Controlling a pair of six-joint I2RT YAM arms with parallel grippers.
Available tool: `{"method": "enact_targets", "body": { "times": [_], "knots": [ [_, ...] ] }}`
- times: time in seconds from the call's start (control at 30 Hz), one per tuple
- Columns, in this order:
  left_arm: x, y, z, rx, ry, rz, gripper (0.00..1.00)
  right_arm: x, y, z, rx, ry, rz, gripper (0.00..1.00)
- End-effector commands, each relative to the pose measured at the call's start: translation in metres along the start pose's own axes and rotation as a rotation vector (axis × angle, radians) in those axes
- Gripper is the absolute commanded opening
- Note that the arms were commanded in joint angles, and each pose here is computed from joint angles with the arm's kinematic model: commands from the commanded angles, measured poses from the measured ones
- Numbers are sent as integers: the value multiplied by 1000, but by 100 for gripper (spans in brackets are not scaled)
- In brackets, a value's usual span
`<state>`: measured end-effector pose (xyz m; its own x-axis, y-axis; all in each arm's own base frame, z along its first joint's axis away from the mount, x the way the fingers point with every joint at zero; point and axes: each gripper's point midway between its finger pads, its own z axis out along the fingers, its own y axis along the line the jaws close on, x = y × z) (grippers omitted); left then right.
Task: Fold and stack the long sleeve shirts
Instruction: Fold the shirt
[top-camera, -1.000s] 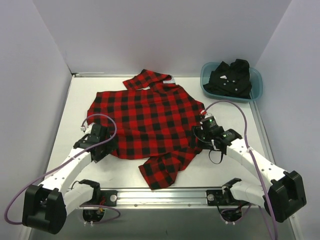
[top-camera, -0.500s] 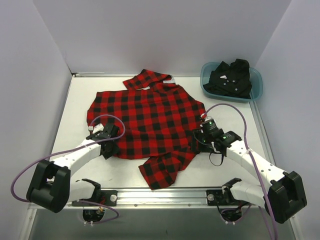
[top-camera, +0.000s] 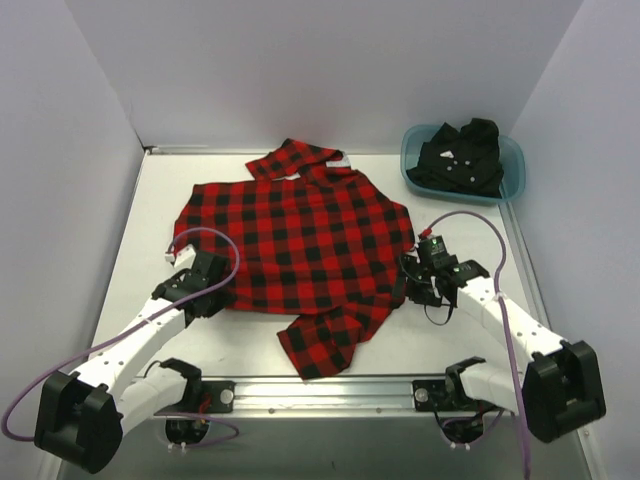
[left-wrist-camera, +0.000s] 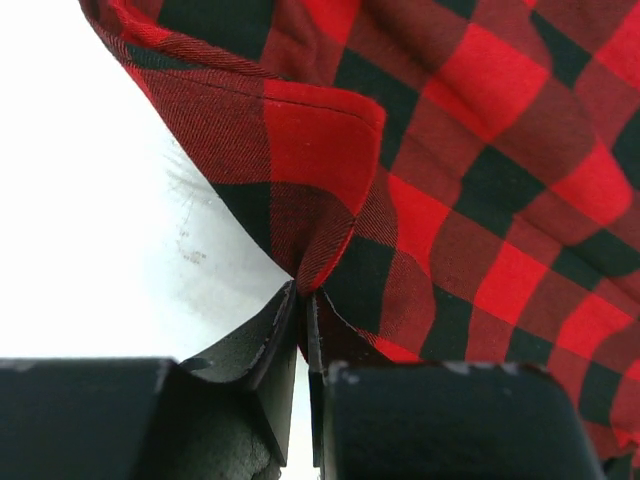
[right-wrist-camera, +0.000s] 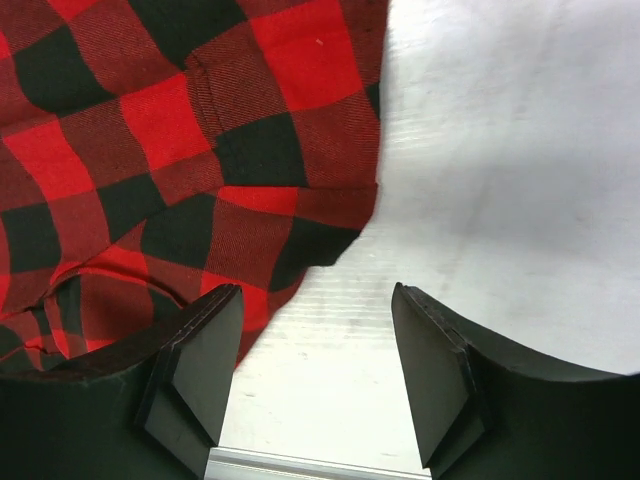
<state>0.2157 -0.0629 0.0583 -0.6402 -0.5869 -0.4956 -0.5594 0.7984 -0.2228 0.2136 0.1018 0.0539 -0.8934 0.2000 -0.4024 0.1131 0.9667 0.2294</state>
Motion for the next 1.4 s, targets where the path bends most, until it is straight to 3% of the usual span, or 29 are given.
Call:
{"method": "enact_targets", "body": {
  "times": [0.0, 0.2, 0.43, 0.53, 0.57, 0.7, 1.03, 1.37],
  "knots": [
    [-1, 2, -16, 18, 6, 6, 16, 17, 2, 14, -21, 80, 64, 61],
    [13, 10, -25, 48, 48, -18, 16, 25, 8, 38, -33, 112, 185, 56],
    [16, 18, -41, 78, 49, -40, 16, 28, -2, 52, 10, 90, 204, 47],
    [18, 21, -44, 80, 52, -44, 15, 31, -4, 54, 18, 101, 207, 34],
    [18, 21, -45, 84, 52, -45, 15, 32, -4, 54, 19, 107, 208, 23],
    [19, 21, -51, 89, 63, -48, 15, 38, -8, 34, 31, 125, 176, 1],
    [16, 25, -49, 47, 52, -35, 15, 6, -7, -27, 20, 31, 70, 0],
    [-31, 9, -37, -8, -87, 2, 16, -52, 23, -24, -6, 35, 6, 1]
  ]
}}
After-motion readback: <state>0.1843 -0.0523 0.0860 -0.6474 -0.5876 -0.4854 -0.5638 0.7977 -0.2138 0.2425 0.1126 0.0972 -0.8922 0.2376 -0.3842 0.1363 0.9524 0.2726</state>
